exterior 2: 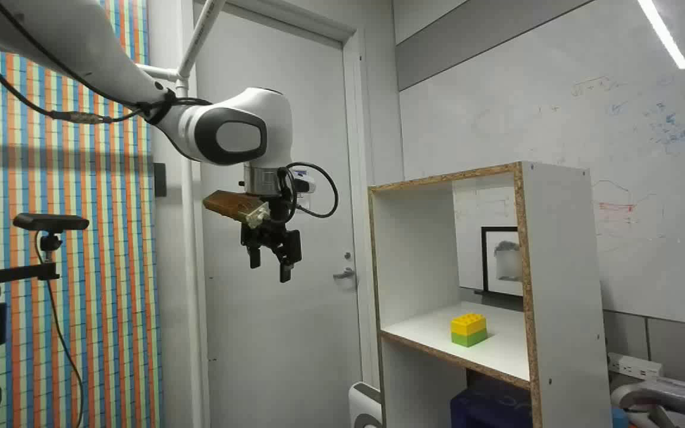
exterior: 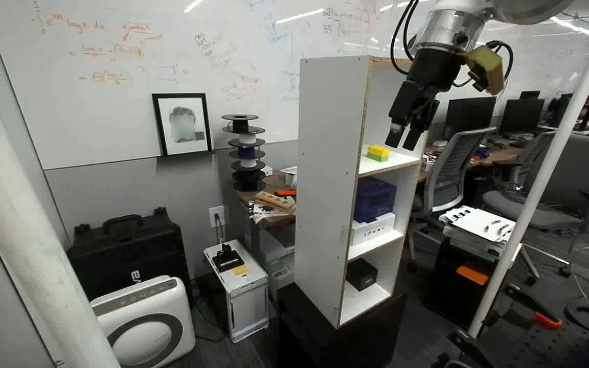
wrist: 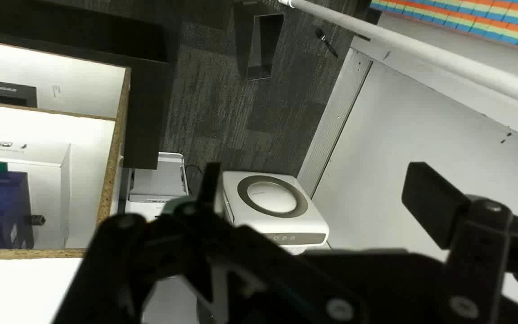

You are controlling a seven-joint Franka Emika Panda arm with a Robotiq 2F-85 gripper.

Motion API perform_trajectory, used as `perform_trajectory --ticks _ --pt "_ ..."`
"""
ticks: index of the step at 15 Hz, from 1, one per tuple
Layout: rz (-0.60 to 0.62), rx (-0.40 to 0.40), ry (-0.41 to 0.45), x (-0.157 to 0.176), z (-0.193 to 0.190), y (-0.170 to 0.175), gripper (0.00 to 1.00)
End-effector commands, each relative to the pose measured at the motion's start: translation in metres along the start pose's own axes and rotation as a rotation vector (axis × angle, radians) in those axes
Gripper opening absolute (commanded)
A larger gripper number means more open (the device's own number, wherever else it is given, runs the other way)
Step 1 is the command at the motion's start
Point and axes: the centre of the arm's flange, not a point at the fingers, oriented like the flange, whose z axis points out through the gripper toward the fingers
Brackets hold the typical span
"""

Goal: Move the lego pieces to the top of the shelf

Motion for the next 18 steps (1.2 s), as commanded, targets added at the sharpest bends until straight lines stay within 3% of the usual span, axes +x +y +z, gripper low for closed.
perform_trajectory --ticks 1,3,5,8,12,18 --pt "-0.001 0.000 0.006 0.001 -0.002 0.000 1.00" --pt "-0.004 -0.001 0.018 0.003 -0.008 -0.002 1.00" --pt "-0.063 -0.077 0.098 -0.008 -0.005 -0.003 1.00" --pt "-0.047 -0.153 0.141 -0.028 -0.006 0.024 1.00" --pt "0.029 -0.219 0.115 -0.057 -0.006 0.072 1.00" --pt "0.182 -0.301 0.373 -0.048 -0.015 0.176 1.00"
